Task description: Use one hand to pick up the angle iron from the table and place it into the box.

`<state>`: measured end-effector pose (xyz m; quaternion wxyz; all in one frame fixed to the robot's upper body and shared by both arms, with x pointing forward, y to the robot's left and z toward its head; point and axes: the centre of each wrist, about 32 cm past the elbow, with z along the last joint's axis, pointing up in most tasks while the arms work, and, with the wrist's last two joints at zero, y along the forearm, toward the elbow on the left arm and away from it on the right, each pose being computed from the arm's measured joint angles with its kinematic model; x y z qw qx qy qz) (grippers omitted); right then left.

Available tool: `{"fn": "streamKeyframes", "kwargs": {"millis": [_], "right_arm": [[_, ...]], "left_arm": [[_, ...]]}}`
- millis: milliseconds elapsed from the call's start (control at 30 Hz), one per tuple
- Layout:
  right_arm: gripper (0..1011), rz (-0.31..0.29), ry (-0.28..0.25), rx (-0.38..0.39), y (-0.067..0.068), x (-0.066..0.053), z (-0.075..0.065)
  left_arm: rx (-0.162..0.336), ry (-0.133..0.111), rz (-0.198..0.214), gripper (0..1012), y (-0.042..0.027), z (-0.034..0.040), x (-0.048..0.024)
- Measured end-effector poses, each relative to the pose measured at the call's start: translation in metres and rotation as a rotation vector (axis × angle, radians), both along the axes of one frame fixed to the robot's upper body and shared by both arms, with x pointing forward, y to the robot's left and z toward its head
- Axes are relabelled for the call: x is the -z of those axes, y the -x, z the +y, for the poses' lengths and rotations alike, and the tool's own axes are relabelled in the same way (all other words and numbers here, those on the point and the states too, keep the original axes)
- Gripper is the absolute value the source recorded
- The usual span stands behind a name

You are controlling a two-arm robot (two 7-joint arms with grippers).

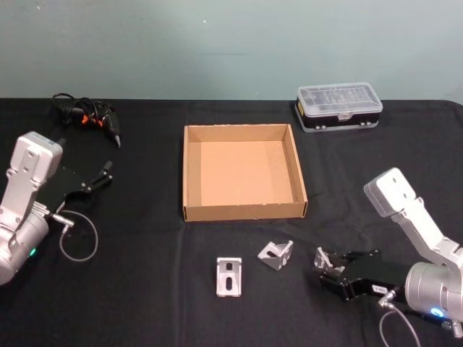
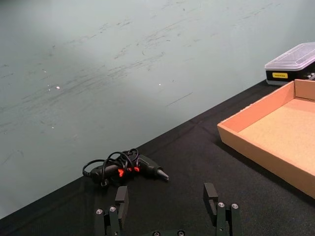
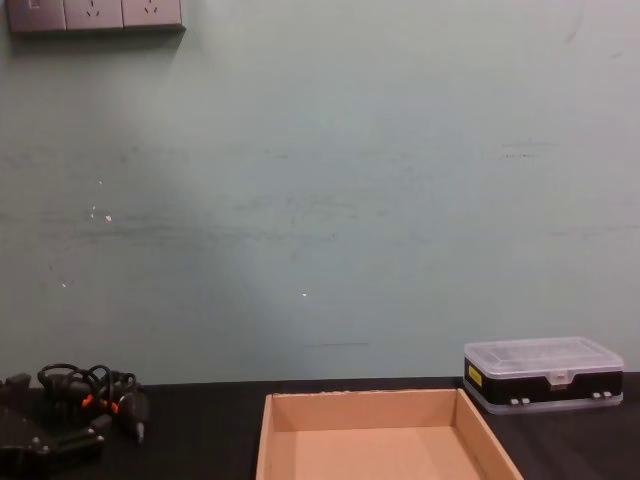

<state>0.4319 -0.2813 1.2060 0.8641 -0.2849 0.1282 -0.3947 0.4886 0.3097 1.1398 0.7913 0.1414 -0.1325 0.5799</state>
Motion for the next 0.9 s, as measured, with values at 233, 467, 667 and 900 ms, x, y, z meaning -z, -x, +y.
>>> {"fn": "streamKeyframes", "kwargs": {"millis": [233, 467, 667, 900], "right_arm": [[230, -0.001, 0.0, 0.0, 0.0011, 0.0017, 0.0007], [127, -0.007, 0.003, 0.0, 0.0015, 0.0018, 0.0004], [127, -0.019, 0.011, 0.001, 0.0025, 0.0008, -0.0003], [127, -0.057, 0.012, 0.008, 0.0025, -0.0075, -0.0043]], "left_arm": [[0.0, 0.0, 0.0, 1000, 0.0, 0.0, 0.0], [0.0, 0.0, 0.0, 1000, 0.0, 0.0, 0.0], [0.0, 0.0, 0.0, 1000, 0.0, 0.0, 0.0], [0.0, 0.0, 0.0, 1000, 0.0, 0.0, 0.0]]}}
